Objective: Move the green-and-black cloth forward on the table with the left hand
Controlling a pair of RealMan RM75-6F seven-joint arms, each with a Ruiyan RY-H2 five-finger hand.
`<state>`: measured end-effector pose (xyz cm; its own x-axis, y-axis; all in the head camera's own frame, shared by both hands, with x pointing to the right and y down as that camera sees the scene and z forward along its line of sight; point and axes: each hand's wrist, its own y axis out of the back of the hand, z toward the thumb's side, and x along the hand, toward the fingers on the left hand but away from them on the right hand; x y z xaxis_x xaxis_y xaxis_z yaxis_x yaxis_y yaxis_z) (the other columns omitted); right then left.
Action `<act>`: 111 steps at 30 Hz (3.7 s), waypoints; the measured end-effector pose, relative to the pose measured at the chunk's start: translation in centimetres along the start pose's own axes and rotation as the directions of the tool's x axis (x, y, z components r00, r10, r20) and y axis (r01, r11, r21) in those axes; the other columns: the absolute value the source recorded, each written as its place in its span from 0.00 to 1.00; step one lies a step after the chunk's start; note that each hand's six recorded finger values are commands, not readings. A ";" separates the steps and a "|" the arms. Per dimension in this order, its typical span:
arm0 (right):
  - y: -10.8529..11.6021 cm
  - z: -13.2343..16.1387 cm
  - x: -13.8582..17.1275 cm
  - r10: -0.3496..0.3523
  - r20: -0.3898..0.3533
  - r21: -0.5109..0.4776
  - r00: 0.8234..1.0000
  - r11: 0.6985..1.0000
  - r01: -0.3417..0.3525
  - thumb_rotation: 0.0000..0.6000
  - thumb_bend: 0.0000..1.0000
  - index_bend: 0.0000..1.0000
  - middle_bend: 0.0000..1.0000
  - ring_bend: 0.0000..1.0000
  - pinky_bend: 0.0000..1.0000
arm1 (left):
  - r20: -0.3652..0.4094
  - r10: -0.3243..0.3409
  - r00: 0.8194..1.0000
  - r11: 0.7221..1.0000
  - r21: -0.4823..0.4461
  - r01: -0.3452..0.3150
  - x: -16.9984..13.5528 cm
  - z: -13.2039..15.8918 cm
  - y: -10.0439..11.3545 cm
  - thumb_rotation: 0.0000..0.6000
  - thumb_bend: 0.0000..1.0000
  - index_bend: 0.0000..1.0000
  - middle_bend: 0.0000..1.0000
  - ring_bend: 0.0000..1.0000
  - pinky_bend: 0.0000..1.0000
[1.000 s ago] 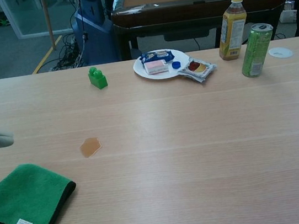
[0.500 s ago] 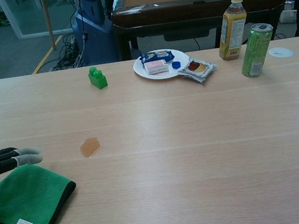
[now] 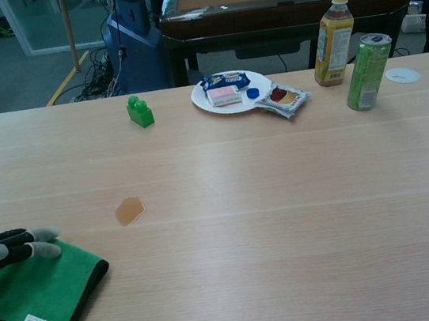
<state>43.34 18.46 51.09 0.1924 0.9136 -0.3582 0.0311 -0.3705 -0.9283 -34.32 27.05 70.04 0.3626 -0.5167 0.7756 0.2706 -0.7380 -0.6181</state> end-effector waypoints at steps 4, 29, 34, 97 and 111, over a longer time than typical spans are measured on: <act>0.0 0.0 0.1 -0.001 0.003 0.000 1.000 1.000 0.001 1.00 0.16 0.32 0.27 0.19 0.19 | -0.004 0.003 1.000 1.000 -0.007 -0.003 0.8 -0.3 -0.6 1.00 0.14 0.32 0.18 0.24 0.42; 0.1 0.5 -0.1 -0.001 -0.013 0.004 1.000 1.000 0.001 1.00 0.16 0.32 0.27 0.19 0.20 | 0.030 0.251 0.968 0.956 -0.162 -0.243 5.7 0.3 7.3 1.00 0.14 0.54 0.53 0.52 0.69; 0.2 0.4 0.1 -0.002 -0.007 0.007 1.000 1.000 0.003 1.00 0.16 0.32 0.27 0.19 0.19 | 0.017 0.241 0.970 0.962 -0.138 -0.237 8.1 0.3 7.8 1.00 0.14 0.53 0.53 0.52 0.69; 0.4 0.0 1.1 -0.010 0.008 0.001 1.000 1.000 0.010 1.00 0.16 0.32 0.27 0.19 0.19 | -0.065 0.122 0.990 0.988 0.103 -0.115 15.4 0.6 8.2 1.00 0.14 0.51 0.53 0.52 0.69; 0.7 -0.6 1.7 -0.016 0.029 0.006 0.999 1.000 0.016 1.00 0.16 0.32 0.27 0.19 0.19 | 0.084 0.094 0.992 0.991 0.085 -0.101 15.7 6.7 8.0 1.00 0.14 0.50 0.53 0.52 0.69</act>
<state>44.29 19.65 49.89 0.1637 0.9240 -0.3456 0.0286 -0.3547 -0.9346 -20.47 15.93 76.42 0.4603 -0.5450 0.7008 0.3072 -0.6428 -0.7017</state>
